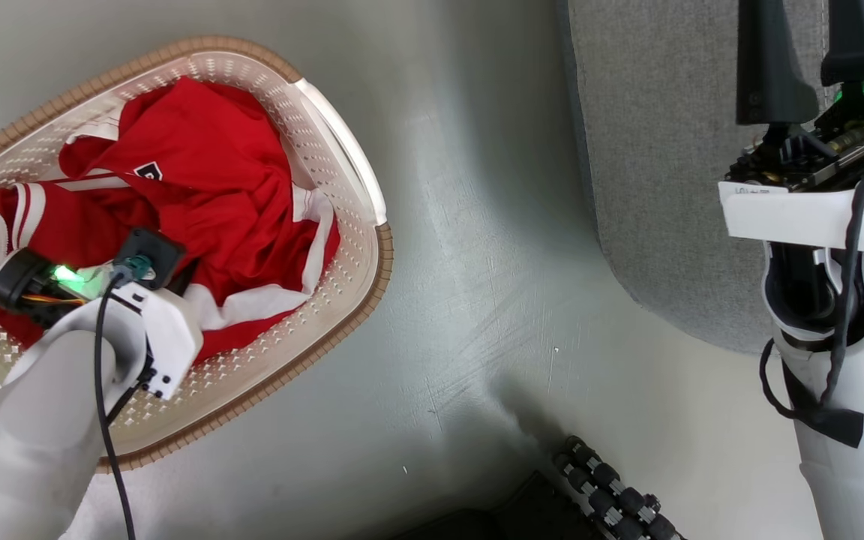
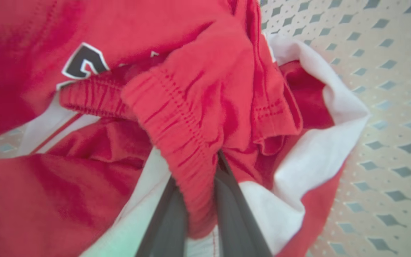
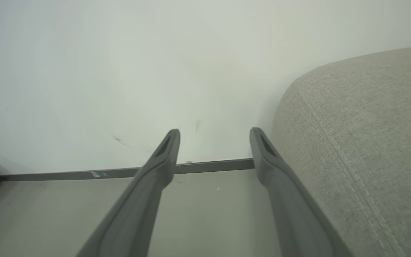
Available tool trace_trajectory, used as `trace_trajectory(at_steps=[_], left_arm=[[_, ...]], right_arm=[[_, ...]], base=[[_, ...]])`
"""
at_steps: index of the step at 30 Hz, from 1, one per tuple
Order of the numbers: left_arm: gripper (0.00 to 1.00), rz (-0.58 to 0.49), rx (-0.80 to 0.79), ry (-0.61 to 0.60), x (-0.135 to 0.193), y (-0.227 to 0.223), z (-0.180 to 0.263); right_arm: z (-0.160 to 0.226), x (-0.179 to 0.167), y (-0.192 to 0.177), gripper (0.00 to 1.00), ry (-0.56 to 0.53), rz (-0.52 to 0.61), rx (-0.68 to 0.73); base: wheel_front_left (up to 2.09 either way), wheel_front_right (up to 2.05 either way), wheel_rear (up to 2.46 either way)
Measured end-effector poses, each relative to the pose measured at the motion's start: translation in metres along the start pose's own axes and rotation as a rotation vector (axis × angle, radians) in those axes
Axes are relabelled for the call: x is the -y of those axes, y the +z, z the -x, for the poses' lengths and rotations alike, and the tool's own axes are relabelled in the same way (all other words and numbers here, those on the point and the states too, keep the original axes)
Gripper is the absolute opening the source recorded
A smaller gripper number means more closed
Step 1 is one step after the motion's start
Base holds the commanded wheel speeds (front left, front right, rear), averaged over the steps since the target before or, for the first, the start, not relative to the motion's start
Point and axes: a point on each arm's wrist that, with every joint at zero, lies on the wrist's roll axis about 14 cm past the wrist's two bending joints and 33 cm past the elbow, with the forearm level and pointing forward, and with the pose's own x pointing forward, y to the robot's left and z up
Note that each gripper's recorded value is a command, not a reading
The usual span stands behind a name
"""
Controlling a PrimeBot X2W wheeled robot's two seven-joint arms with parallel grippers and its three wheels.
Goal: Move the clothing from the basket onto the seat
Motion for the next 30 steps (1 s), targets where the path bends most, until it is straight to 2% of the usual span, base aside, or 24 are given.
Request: trace_trajectory(at_steps=[13,30], left_arm=[[0.0,0.01,0.161,0.015,0.001,0.045,0.02],[0.0,0.009,0.336,0.048,0.008,0.092,0.069]], right_arm=[[-0.007,-0.009,0.024,1.0,0.02,-0.016,0.057],[-0.006,-0.018,0.06,1.0,0.028,-0.028,0.112]], base=[[0.0,0.0,0.0],[0.0,0.0,0.0]])
